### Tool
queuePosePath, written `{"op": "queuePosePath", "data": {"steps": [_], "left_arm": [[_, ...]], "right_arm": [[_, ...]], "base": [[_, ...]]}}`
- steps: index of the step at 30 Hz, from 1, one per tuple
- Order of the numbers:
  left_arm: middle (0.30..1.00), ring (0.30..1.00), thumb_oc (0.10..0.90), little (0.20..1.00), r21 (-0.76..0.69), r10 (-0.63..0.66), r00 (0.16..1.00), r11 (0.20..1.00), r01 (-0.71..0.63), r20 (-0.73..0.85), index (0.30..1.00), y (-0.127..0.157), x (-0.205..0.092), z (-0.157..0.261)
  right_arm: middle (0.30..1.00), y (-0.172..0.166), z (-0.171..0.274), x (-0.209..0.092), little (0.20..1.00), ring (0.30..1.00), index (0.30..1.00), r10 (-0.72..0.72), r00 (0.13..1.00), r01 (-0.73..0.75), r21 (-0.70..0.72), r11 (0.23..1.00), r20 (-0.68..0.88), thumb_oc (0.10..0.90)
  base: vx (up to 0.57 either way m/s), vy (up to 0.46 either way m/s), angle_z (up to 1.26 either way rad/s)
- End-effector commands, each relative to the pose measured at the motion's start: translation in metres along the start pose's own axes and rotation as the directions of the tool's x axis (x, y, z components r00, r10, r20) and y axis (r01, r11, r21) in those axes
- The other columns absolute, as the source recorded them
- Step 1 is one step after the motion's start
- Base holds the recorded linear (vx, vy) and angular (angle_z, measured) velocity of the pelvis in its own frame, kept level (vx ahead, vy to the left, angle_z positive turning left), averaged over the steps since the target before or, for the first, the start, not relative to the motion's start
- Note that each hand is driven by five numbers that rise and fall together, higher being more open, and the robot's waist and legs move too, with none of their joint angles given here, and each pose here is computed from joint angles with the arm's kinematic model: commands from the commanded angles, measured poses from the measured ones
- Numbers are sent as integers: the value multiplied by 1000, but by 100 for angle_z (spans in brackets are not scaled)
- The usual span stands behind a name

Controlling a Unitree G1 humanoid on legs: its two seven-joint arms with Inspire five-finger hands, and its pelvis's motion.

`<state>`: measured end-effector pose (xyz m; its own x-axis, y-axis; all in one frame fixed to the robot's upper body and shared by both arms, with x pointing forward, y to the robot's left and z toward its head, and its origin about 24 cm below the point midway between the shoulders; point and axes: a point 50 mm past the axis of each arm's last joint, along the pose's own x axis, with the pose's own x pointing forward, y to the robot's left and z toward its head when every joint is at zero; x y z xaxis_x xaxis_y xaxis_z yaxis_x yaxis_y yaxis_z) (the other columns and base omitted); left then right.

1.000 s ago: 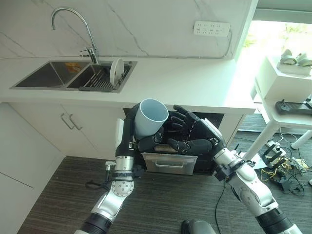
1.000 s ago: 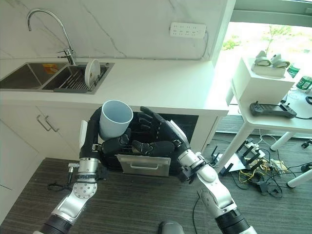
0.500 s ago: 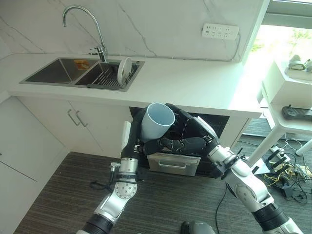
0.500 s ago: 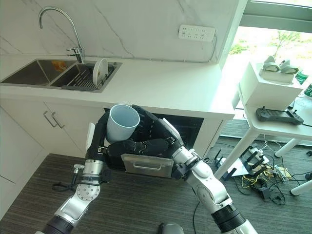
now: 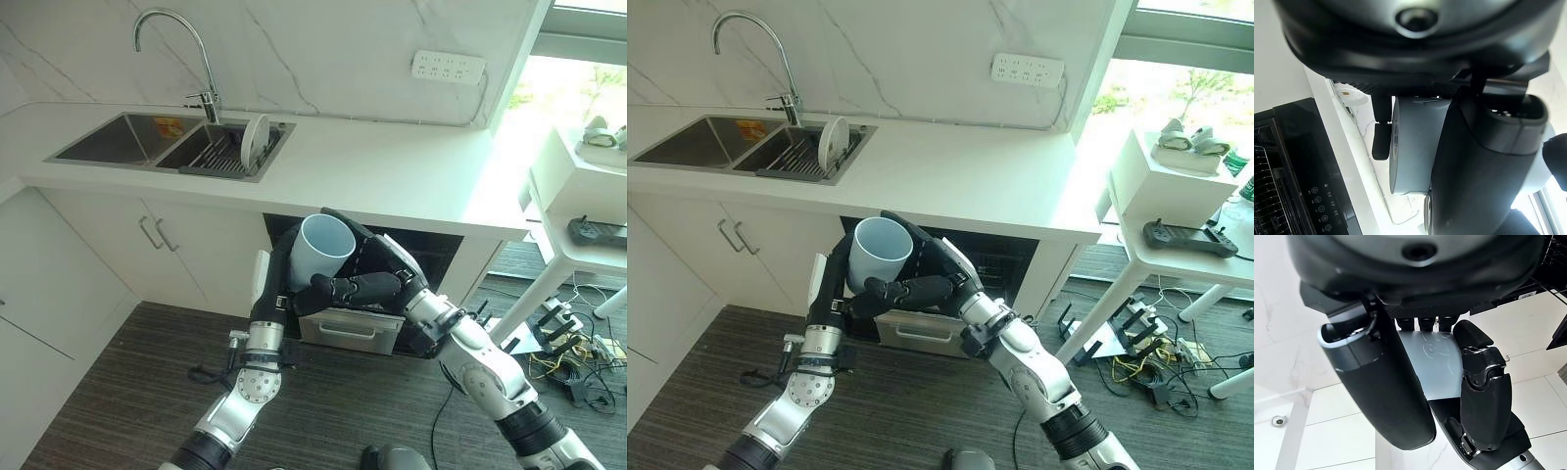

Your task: Place the dishes in the dishwasher.

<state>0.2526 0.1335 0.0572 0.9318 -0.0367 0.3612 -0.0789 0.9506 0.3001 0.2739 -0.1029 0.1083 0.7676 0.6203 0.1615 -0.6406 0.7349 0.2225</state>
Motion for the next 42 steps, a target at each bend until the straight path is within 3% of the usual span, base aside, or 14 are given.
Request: {"op": "queuePosePath", "data": {"steps": [1, 10, 11, 12, 13, 31, 32, 33, 37, 42], "left_arm": [[300, 300, 400, 300, -101, -10, 966, 994, 37, 258, 300, -18, 23, 48], [300, 300, 400, 300, -124, -18, 964, 991, 53, 265, 300, -27, 20, 51], [300, 300, 400, 300, -123, -18, 964, 991, 53, 266, 300, -28, 19, 51], [300, 300, 400, 300, -123, -18, 962, 991, 53, 272, 300, -29, 19, 52], [300, 300, 400, 300, -125, -14, 961, 991, 51, 278, 300, -29, 20, 53], [300, 300, 400, 300, -137, -22, 959, 988, 63, 281, 300, -35, 19, 57], [361, 361, 441, 361, -140, -33, 961, 987, 74, 276, 361, -36, 18, 56], [900, 900, 800, 900, -143, -38, 964, 987, 78, 264, 900, -37, 17, 55], [900, 900, 800, 900, -141, -54, 975, 986, 86, 217, 900, -39, 17, 49], [900, 900, 800, 900, -120, 13, 984, 993, 9, 176, 900, -30, 15, 41]], "right_arm": [[900, 29, 55, 33, 900, 900, 900, 138, 950, -150, 22, 988, 281, 800], [900, 31, 48, 40, 900, 900, 900, 111, 963, -120, 22, 993, 244, 800], [778, 31, 48, 40, 778, 778, 778, 110, 964, -119, 22, 993, 244, 718], [444, 31, 47, 41, 444, 444, 444, 108, 964, -117, 21, 993, 242, 496], [300, 31, 47, 42, 300, 300, 300, 109, 964, -118, 21, 993, 243, 400], [300, 34, 51, 45, 300, 300, 300, 112, 949, -115, -8, 993, 295, 400], [300, 34, 53, 45, 300, 300, 300, 99, 945, -104, -2, 995, 312, 400], [300, 33, 56, 44, 300, 300, 300, 78, 939, -85, 7, 996, 335, 400], [300, 27, 69, 41, 300, 300, 300, 13, 906, -26, 25, 999, 423, 400], [300, 5, 102, 21, 300, 300, 300, -116, 791, 106, 52, 993, 600, 400]], "base": [[20, -4, 4], [3, -1, 1], [6, 0, 4], [8, 1, 3], [0, 0, 0], [0, 0, 0], [0, 0, 0], [0, 0, 0], [0, 0, 0], [0, 0, 0]]}}
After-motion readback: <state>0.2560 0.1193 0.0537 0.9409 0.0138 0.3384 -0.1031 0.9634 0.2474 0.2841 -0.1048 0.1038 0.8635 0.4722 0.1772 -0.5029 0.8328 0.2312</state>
